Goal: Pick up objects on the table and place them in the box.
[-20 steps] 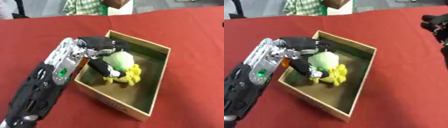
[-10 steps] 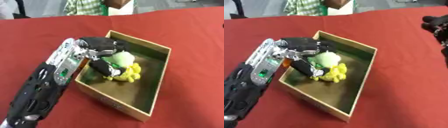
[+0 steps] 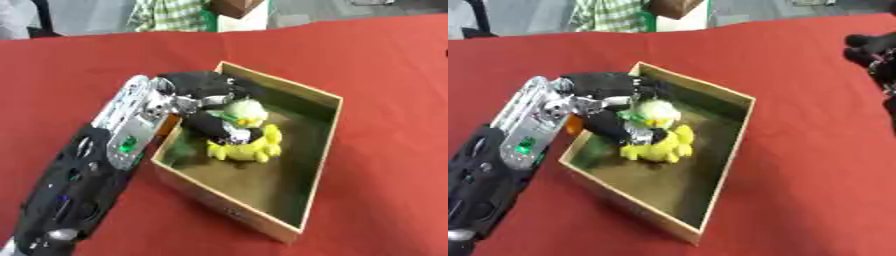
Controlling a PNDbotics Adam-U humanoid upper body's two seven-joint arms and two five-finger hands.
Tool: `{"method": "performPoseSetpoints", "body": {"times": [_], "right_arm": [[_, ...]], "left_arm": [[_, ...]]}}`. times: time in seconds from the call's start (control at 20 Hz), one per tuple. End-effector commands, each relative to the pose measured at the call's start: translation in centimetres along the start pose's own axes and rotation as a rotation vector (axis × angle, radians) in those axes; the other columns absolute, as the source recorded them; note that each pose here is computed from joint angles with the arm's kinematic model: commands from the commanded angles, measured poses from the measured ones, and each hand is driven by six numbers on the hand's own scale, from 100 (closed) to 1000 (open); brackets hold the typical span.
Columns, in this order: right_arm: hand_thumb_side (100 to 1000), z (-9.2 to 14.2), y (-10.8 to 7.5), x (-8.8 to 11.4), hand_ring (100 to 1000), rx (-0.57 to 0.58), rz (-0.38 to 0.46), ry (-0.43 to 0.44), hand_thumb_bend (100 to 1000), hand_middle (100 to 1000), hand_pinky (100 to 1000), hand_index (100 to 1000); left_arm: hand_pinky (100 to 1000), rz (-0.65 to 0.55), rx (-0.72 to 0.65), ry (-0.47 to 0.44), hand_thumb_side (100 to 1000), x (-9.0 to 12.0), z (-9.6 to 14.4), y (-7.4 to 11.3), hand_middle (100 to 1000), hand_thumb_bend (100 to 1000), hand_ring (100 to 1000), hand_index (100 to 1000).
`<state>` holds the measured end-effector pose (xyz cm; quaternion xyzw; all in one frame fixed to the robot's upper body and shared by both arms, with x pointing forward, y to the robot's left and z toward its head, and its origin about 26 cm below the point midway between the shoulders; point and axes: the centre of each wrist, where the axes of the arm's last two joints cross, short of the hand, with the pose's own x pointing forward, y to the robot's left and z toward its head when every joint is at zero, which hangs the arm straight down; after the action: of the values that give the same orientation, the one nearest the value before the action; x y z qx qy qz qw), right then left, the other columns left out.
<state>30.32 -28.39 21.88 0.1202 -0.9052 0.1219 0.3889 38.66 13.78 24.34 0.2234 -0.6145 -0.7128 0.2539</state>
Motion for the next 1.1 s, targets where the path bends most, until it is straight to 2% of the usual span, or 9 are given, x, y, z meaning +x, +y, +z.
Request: {"method": "performPoseSetpoints", "body": {"times": [0.05,0.35,0.4,0.55,0.65,0.7,0.75,0.9,1.1], "right_arm": [[631,-0.3,-0.1,0.7,804,0.009,0.023,-0.014,100,547,865,911],[629,-0.3,0.0,0.7,801,0.012,0.023,-0.01,100,543,865,910],[628,-0.3,0.0,0.7,801,0.012,0.024,-0.01,100,543,865,911],[628,-0.3,0.0,0.7,801,0.013,0.025,-0.01,100,542,866,911],[627,-0.3,0.0,0.7,801,0.015,0.025,-0.009,100,541,867,911],[626,-0.3,0.0,0.7,800,0.016,0.026,-0.009,100,541,868,911],[626,-0.3,0.0,0.7,800,0.017,0.026,-0.008,100,540,868,911],[629,-0.3,0.0,0.6,800,0.017,0.025,-0.006,100,541,869,912],[631,-0.2,-0.1,0.7,800,0.013,0.025,-0.007,100,541,868,911]], "left_arm": [[951,0.004,0.063,0.009,1000,0.2,0.4,1.0,1000,100,1000,1000],[1000,0.049,0.116,-0.052,981,0.4,0.3,1.0,1000,100,1000,928],[980,0.056,0.133,-0.068,287,0.4,0.2,0.9,1000,100,1000,831],[955,0.038,0.167,-0.105,333,0.5,0.3,1.1,1000,100,998,820],[964,0.009,0.176,-0.105,307,0.5,0.3,1.1,1000,100,1000,1000],[972,-0.01,0.167,-0.108,181,0.5,0.3,1.1,1000,100,1000,1000],[978,-0.029,0.152,-0.112,226,0.5,0.3,1.0,1000,100,1000,1000],[959,-0.047,0.142,-0.108,899,0.4,0.5,1.2,1000,100,1000,1000],[793,-0.032,0.259,-0.044,1000,0.2,1.7,2.2,973,100,915,1000]]}}
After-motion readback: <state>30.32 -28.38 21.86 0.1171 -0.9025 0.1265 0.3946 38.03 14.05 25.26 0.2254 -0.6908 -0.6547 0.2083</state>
